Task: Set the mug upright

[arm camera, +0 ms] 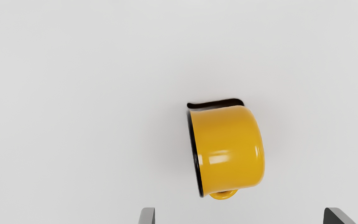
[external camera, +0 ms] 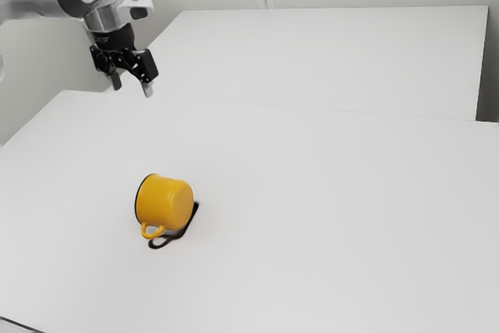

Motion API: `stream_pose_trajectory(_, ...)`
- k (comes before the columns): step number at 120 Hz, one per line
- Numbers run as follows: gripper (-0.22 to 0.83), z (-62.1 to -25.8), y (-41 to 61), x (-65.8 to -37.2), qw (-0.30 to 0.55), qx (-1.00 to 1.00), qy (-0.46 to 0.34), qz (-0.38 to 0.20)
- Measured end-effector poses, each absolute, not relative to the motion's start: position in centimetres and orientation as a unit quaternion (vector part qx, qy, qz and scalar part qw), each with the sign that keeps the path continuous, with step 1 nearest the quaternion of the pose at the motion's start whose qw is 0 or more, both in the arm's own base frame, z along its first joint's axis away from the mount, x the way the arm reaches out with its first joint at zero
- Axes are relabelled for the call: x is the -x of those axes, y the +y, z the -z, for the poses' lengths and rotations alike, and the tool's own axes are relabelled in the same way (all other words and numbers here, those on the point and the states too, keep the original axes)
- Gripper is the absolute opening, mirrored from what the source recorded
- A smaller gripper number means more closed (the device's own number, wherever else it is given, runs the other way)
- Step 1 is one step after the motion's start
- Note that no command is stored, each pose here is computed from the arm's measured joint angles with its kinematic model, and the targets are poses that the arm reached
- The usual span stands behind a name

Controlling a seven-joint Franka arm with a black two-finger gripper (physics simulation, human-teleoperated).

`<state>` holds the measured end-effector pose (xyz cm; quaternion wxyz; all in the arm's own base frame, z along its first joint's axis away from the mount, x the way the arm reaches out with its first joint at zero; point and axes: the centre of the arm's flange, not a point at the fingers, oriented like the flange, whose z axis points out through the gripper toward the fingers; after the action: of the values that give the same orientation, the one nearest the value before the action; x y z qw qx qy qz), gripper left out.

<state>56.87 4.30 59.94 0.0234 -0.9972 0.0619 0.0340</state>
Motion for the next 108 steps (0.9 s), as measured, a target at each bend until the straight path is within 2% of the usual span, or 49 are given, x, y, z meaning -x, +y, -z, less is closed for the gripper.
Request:
stream_pose_trajectory(22,0.60,-58.0,5.3,-56.6,0.003,0.997,0.072,-0.005)
stream_pose_trajectory(33,0.60,-55.9,6.1,-55.3,-0.035,0.997,0.064,-0.006)
stream_pose_trajectory(48,0.60,-55.3,7.5,-53.8,-0.097,0.994,0.042,-0.005)
stream_pose_trajectory(79,0.60,-50.8,11.1,-51.0,-0.245,0.968,-0.019,-0.054)
stream_pose_trajectory(108,0.60,-48.1,10.8,-50.1,-0.300,0.951,-0.010,-0.078)
